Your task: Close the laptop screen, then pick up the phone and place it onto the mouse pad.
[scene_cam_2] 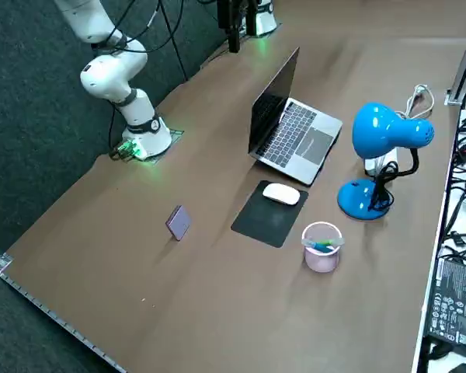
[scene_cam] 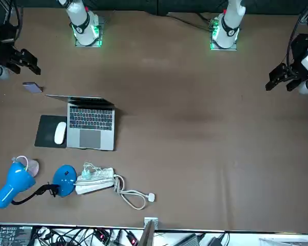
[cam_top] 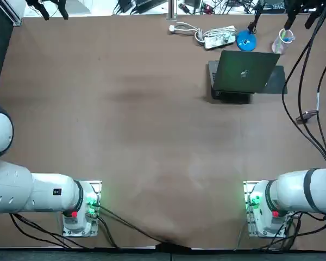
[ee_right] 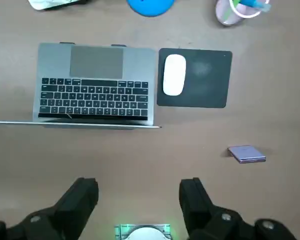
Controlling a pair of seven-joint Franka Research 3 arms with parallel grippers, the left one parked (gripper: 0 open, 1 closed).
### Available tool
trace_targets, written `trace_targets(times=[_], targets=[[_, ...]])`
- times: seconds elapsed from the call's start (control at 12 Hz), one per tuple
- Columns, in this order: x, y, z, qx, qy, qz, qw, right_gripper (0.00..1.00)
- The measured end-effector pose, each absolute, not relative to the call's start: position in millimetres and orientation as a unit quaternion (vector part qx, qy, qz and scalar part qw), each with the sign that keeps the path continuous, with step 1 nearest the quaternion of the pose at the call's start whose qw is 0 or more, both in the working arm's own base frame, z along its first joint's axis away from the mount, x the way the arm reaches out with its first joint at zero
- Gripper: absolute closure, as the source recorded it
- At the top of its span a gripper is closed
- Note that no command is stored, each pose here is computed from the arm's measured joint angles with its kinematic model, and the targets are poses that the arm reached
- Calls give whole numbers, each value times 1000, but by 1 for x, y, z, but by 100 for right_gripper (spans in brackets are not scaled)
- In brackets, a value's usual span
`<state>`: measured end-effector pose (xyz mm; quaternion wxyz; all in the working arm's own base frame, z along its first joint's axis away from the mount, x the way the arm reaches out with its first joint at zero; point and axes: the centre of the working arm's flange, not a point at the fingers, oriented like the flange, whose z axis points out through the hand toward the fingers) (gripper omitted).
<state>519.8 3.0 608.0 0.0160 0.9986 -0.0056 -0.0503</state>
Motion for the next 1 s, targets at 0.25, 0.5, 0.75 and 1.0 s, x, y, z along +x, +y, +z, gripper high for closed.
trace_targets(times=[0.25,0.5,0.75,1.0], targets=[[527,19,596,999,6,-53,2,0],[535,26,576,998,7,-54,-19,8],[536,30,551,997,4,-64,-39,49],[532,35,514,996,5,-81,-41,90]])
